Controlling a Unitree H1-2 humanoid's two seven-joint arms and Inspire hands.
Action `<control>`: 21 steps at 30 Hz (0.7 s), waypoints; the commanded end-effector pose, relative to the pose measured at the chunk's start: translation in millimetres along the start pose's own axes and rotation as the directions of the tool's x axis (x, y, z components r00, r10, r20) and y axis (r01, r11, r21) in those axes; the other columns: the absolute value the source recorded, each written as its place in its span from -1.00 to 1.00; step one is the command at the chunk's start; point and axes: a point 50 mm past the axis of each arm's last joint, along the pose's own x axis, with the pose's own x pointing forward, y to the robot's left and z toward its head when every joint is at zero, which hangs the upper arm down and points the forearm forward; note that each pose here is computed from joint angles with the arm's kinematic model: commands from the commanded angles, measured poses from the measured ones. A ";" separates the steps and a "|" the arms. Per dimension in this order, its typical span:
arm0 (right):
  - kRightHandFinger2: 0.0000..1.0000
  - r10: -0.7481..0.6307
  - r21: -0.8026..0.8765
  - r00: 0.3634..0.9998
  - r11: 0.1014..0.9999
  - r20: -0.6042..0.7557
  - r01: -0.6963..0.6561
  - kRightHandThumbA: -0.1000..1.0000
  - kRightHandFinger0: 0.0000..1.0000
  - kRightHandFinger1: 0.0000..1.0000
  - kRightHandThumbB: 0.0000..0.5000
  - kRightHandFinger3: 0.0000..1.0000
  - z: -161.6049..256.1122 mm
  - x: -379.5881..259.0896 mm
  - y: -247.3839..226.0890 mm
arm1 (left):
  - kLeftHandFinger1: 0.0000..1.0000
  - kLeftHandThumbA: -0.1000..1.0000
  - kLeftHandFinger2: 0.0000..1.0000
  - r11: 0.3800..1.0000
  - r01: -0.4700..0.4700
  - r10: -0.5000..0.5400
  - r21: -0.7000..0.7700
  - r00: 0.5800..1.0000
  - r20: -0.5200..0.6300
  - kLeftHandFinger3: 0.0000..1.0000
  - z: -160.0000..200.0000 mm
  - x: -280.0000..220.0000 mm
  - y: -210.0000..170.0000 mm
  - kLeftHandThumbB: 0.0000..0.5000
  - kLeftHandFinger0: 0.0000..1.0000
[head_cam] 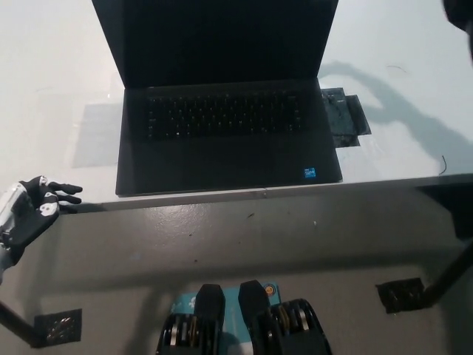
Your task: The robot uses its right hand to push down on the lid of a laptop kept in the middle of the desk to close it
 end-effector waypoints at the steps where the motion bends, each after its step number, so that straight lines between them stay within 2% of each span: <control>1: 0.85 0.034 -0.168 0.994 0.986 0.099 -0.017 -0.47 1.00 1.00 0.30 0.84 46.6 25.0 3.0 | 0.10 -1.00 0.14 0.999 -0.001 -0.001 0.046 0.998 0.055 -0.01 20.0 2.6 14.3 -0.52 0.11; 5: 1.00 0.048 -0.233 0.998 0.972 0.040 -0.038 -0.53 1.00 1.00 0.14 0.77 36.6 43.8 13.0 | 0.14 -1.00 0.16 0.999 -0.006 0.003 0.047 0.999 0.052 -0.03 21.1 2.1 13.1 -0.46 0.17; 8: 0.98 0.066 -0.280 0.998 0.958 0.004 -0.062 -0.53 1.00 1.00 0.19 0.77 26.0 50.4 16.3 | 0.17 -1.00 0.18 1.000 0.005 -0.006 0.028 0.999 0.047 -0.03 20.7 2.4 9.0 -0.47 0.20; 10: 1.00 0.068 -0.285 0.997 0.956 -0.026 -0.072 -0.53 1.00 1.00 0.28 0.79 16.1 55.8 19.3 | 0.13 -1.00 0.17 0.999 0.019 -0.022 0.045 0.997 0.070 -0.01 20.5 3.2 8.0 -0.57 0.14; 13: 1.00 0.064 -0.297 0.997 0.952 -0.043 -0.074 -0.46 1.00 1.00 0.28 0.80 8.9 56.5 17.9 | 0.17 -1.00 0.21 0.997 0.032 -0.036 0.064 0.997 0.067 0.02 23.4 5.9 8.9 -0.58 0.17; 15: 1.00 0.059 -0.300 0.995 0.951 -0.079 -0.080 -0.39 1.00 1.00 0.41 0.83 -1.2 58.8 20.3 | 0.17 -1.00 0.21 0.999 0.032 -0.034 0.044 0.997 0.065 -0.01 22.0 7.6 9.6 -0.50 0.17; 21: 1.00 0.086 -0.324 0.985 0.937 -0.149 -0.131 -0.37 1.00 1.00 0.55 0.95 -25.9 57.2 22.0 | 0.14 -1.00 0.15 0.998 0.033 -0.036 0.050 0.997 0.067 0.00 21.6 5.6 9.1 -0.54 0.15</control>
